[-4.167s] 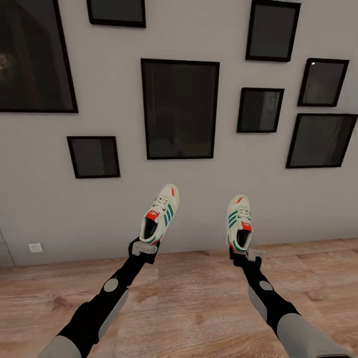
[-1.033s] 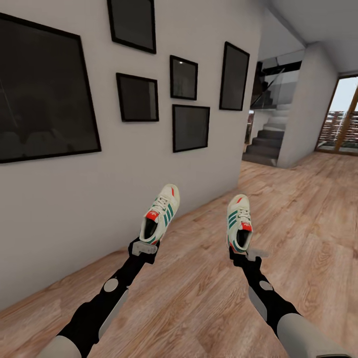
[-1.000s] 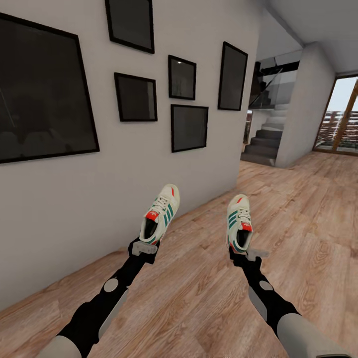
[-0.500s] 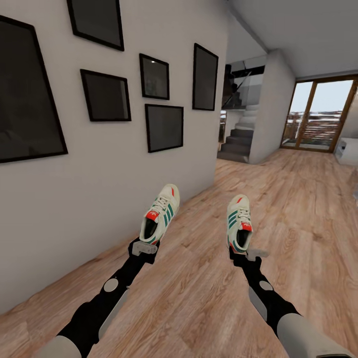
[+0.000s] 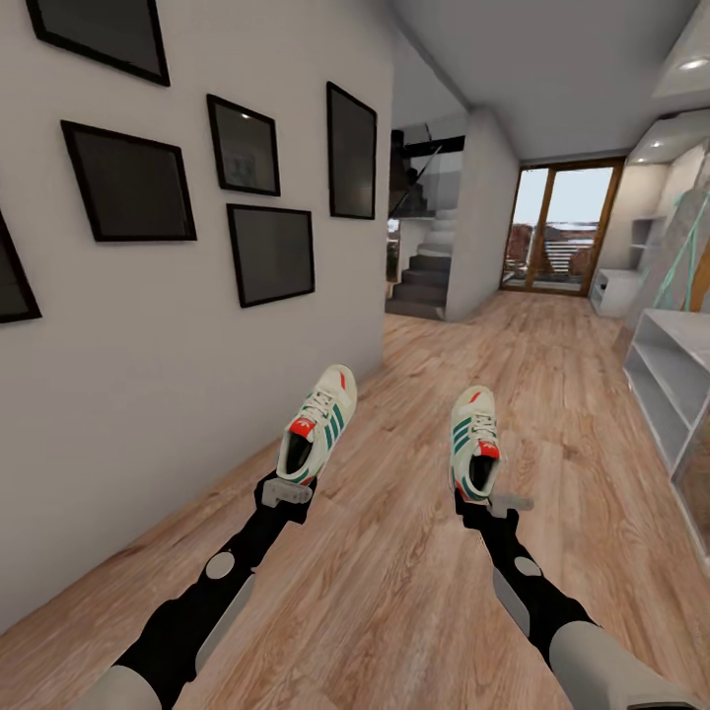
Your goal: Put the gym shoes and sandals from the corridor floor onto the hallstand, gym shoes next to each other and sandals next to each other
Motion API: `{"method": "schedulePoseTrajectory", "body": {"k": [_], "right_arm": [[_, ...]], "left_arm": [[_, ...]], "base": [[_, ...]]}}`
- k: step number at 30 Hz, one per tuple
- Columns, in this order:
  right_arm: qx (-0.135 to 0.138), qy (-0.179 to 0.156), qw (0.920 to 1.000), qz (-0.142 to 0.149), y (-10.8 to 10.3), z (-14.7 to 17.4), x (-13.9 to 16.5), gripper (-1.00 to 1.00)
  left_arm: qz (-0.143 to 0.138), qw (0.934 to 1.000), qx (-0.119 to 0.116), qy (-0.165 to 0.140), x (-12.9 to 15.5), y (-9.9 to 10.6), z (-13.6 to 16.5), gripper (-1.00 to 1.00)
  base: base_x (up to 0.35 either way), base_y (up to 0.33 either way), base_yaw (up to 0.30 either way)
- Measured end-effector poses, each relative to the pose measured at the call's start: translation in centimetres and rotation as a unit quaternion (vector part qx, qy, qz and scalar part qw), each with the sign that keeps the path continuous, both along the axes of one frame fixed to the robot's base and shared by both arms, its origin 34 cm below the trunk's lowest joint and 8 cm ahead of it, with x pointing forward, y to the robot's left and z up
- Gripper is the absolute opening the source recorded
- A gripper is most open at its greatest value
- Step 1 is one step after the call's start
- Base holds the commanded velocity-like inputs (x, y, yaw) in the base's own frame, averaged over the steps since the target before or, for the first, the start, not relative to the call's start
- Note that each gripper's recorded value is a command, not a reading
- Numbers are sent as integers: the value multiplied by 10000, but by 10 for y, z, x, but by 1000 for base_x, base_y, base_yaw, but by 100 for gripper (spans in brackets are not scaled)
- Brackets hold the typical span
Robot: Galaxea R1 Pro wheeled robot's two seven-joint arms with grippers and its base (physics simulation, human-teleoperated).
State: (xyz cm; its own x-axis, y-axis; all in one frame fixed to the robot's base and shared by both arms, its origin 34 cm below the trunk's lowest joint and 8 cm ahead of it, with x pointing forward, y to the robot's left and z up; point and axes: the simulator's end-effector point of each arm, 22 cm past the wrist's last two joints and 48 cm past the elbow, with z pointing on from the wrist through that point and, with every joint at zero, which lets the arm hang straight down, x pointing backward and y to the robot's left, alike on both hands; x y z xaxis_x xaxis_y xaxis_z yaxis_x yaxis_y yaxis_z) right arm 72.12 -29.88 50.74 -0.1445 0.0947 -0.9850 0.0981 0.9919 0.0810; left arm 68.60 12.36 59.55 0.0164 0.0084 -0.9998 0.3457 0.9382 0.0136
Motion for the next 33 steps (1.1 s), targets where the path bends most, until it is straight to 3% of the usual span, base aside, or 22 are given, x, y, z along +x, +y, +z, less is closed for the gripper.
{"method": "schedulePoseTrajectory", "body": {"k": [9, 15, 33], "right_arm": [[-1, 1, 10000, 0, 0, 0, 0, -100], [0, 7, 10000, -1, 0, -1, 0, -100], [-1, 16, 10000, -3, 0, -2, 0, -100]], "left_arm": [[1, 10000, 0, 2, 0, 0, 0, -100], [1, 10000, -1, 7, 0, 0, -1, -100], [14, 10000, -5, 18, 0, 1, -2, -100]], "base": [[26, 0, -64], [55, 0, -235], [319, 0, -292]]}}
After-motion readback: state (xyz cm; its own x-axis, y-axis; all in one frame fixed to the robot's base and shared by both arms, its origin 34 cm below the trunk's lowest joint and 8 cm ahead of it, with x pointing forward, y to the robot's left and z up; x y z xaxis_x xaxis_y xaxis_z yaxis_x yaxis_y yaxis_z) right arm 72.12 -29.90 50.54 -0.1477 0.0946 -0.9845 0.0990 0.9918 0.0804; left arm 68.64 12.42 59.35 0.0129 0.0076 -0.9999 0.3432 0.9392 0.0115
